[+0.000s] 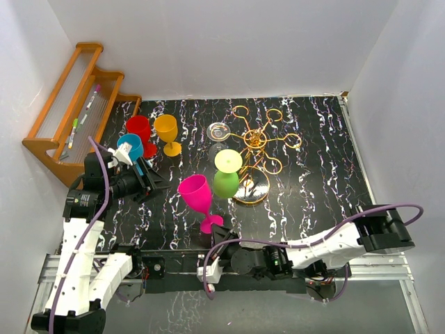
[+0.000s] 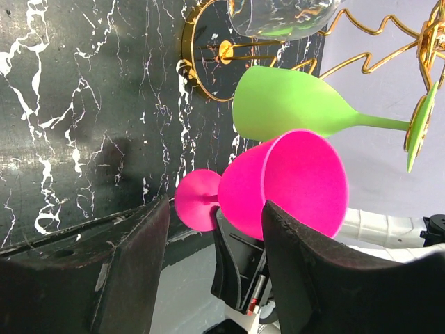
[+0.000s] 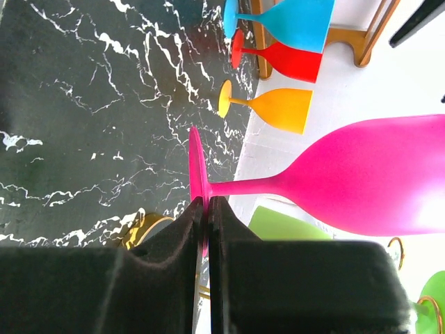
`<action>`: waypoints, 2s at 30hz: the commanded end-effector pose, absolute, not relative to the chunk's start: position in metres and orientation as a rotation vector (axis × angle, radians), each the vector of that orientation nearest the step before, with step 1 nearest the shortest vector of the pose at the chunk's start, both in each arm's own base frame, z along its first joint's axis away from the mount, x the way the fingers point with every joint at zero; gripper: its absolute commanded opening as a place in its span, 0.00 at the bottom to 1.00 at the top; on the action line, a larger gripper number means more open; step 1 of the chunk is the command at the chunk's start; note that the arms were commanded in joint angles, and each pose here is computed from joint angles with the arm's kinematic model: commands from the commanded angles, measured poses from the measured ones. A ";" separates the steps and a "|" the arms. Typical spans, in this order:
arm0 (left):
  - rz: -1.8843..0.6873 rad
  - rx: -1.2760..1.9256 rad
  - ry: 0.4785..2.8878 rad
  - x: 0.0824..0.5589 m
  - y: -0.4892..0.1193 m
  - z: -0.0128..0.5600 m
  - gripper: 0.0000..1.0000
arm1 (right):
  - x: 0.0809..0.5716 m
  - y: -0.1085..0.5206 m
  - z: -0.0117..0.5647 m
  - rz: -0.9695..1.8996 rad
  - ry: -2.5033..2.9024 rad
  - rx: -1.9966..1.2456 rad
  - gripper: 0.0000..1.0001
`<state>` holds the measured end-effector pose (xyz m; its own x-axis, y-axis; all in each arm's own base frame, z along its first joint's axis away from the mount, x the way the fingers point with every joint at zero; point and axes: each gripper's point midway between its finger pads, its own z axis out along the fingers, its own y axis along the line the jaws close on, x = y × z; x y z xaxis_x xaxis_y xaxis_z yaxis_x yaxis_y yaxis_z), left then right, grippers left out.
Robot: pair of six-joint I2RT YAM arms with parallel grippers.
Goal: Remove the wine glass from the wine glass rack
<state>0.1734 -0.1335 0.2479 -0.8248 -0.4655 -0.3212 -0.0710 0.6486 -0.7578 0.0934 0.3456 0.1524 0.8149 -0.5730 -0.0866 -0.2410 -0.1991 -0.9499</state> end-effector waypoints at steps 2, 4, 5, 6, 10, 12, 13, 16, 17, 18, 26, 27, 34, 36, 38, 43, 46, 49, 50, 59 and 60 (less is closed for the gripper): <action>-1.076 -0.373 2.353 0.172 -0.136 0.255 0.54 | 0.007 0.366 0.164 -0.186 0.395 -1.767 0.08; -1.084 -0.367 2.349 0.172 -0.137 0.256 0.54 | 0.004 0.366 0.159 -0.193 0.378 -1.784 0.08; -1.086 -0.366 2.350 0.172 -0.137 0.256 0.54 | 0.003 0.367 0.157 -0.199 0.368 -1.790 0.08; -1.088 -0.366 2.354 0.172 -0.138 0.255 0.54 | 0.001 0.367 0.156 -0.205 0.358 -1.791 0.08; -1.096 -0.366 2.367 0.170 -0.139 0.248 0.54 | -0.003 0.372 0.154 -0.230 0.322 -1.788 0.08; -1.098 -0.363 2.379 0.169 -0.140 0.244 0.54 | -0.005 0.375 0.154 -0.237 0.308 -1.782 0.08; -1.101 -0.360 2.382 0.168 -0.140 0.243 0.54 | -0.006 0.377 0.154 -0.237 0.302 -1.782 0.08; -1.105 -0.354 2.386 0.167 -0.141 0.240 0.54 | -0.008 0.382 0.151 -0.249 0.291 -1.783 0.08; -1.105 -0.349 2.389 0.167 -0.141 0.239 0.54 | -0.009 0.384 0.153 -0.254 0.288 -1.771 0.08; -1.105 -0.347 2.393 0.166 -0.142 0.238 0.54 | -0.009 0.385 0.153 -0.263 0.284 -1.765 0.08; -1.108 -0.309 2.446 0.161 -0.145 0.222 0.53 | -0.015 0.404 0.158 -0.289 0.243 -1.726 0.08; -1.098 -0.306 2.454 0.160 -0.144 0.220 0.53 | -0.015 0.406 0.159 -0.293 0.239 -1.720 0.08; -1.070 -0.285 2.511 0.155 -0.142 0.202 0.27 | -0.015 0.412 0.161 -0.302 0.243 -1.699 0.08; -1.057 -0.278 2.521 0.155 -0.141 0.199 0.09 | -0.014 0.411 0.162 -0.306 0.248 -1.696 0.08; -1.022 -0.280 2.531 0.158 -0.138 0.198 0.00 | -0.012 0.409 0.163 -0.313 0.261 -1.693 0.08; -0.787 -0.312 2.514 0.179 -0.114 0.207 0.00 | -0.002 0.402 0.152 -0.341 0.355 -1.711 0.39; -0.618 -0.322 2.484 0.199 -0.095 0.220 0.00 | 0.003 0.393 0.139 -0.344 0.422 -1.745 0.49; -0.502 -0.322 2.444 0.223 -0.082 0.234 0.00 | 0.007 0.383 0.129 -0.336 0.485 -1.774 0.51; -0.470 -0.323 2.433 0.231 -0.078 0.238 0.00 | 0.008 0.381 0.127 -0.334 0.503 -1.783 0.51; -0.178 -0.327 2.408 0.309 -0.048 0.228 0.00 | 0.013 0.372 0.130 -0.320 0.578 -1.776 0.50; -0.157 -0.327 2.405 0.316 -0.046 0.226 0.00 | 0.013 0.372 0.131 -0.312 0.584 -1.771 0.50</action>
